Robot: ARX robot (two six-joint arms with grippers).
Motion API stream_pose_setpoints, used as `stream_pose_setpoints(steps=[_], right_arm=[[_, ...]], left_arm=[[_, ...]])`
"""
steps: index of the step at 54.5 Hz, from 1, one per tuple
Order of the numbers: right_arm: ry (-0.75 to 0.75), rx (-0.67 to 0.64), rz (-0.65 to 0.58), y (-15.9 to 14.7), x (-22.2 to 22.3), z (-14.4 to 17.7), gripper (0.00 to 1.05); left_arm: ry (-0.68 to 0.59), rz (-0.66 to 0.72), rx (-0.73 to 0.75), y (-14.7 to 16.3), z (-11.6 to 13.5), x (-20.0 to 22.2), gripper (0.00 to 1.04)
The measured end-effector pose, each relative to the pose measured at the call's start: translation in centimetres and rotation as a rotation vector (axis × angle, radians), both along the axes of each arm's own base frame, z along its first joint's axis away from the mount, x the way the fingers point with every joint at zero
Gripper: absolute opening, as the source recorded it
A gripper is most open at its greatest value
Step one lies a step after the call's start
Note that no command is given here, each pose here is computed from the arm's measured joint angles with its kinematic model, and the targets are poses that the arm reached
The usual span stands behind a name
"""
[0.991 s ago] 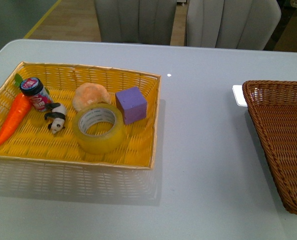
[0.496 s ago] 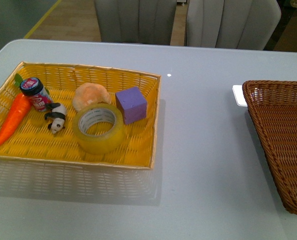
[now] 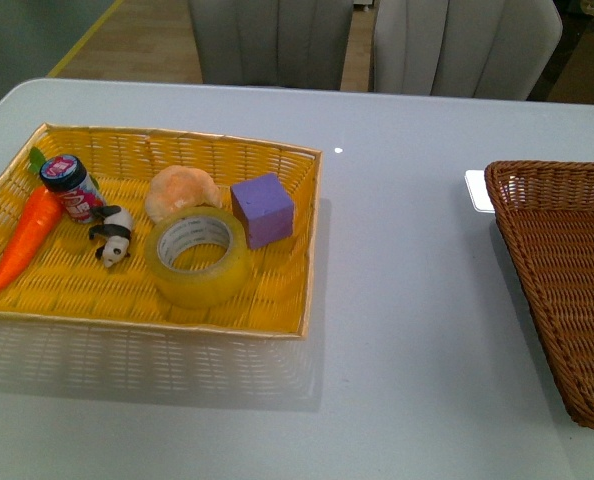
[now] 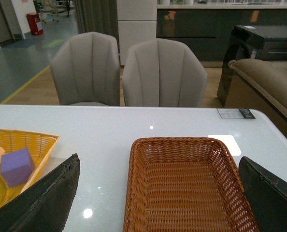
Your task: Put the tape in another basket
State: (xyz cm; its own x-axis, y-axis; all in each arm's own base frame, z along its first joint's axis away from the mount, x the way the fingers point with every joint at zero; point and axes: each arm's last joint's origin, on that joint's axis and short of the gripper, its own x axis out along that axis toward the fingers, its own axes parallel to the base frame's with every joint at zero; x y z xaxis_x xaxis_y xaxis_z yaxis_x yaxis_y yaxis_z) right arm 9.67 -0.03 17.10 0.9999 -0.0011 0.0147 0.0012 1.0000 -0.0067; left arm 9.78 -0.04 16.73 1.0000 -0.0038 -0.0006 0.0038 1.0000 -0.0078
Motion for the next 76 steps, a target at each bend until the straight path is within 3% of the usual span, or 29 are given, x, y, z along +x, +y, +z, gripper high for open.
stream_pose_setpoints(steps=[5, 8, 25, 44, 53, 76], right_arm=[[0.409, 0.082, 0.061, -0.6, 0.8, 0.0, 0.96], [0.491, 0.108, 0.025, -1.5, 2.0, 0.3, 0.96], [0.481, 0.032, -0.118, -7.8, 11.9, 1.3, 0.96], [0.694, -0.092, -0.195, -15.5, 22.2, -6.9, 0.96], [0.824, -0.017, -0.200, -18.2, 23.4, -11.3, 0.96], [0.905, -0.065, -0.171, -18.7, 24.1, -14.5, 0.96]], left_arm=[[0.000, -0.001, 0.000, 0.0, 0.0, 0.0, 0.96], [0.000, 0.000, 0.000, 0.0, 0.0, 0.0, 0.96], [0.000, 0.000, 0.000, 0.0, 0.0, 0.0, 0.96], [0.000, 0.000, 0.000, 0.0, 0.0, 0.0, 0.96], [0.000, 0.000, 0.000, 0.0, 0.0, 0.0, 0.96], [0.000, 0.000, 0.000, 0.0, 0.0, 0.0, 0.96]])
